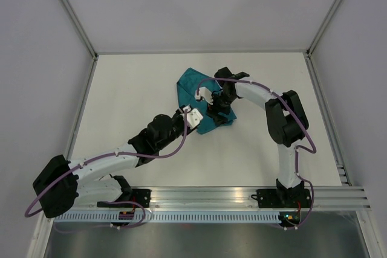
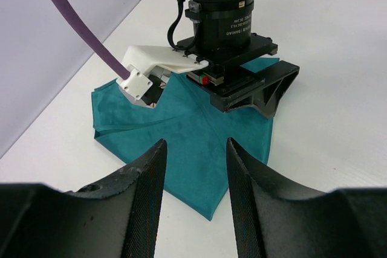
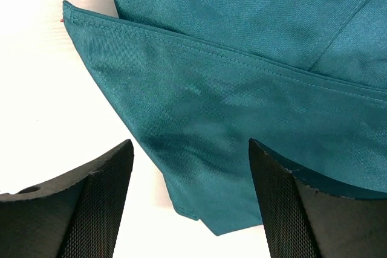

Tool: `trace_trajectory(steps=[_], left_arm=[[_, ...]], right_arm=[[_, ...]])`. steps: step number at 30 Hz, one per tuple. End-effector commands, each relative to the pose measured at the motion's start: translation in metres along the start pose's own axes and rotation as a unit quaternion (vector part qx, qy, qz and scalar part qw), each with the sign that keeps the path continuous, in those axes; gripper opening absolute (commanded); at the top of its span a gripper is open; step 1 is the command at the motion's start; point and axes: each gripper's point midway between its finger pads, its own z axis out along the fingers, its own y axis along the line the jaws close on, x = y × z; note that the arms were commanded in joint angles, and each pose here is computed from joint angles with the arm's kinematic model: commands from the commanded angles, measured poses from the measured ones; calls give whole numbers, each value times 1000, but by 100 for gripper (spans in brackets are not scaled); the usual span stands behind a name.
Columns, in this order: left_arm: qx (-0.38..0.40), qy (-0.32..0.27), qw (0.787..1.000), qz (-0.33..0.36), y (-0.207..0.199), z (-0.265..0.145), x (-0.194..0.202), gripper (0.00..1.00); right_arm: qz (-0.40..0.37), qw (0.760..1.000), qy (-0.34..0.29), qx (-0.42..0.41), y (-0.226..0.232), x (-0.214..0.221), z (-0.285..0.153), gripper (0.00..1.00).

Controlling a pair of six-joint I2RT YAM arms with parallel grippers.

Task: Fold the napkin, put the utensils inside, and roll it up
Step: Roll the napkin with the utensil

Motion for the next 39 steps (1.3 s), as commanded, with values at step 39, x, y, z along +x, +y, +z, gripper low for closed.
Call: trace_trajectory(steps=[39], left_arm=[[-2, 295, 845, -447, -54, 56, 125, 47]], right_arm=[[202, 958, -129, 155, -61, -2, -118, 72]])
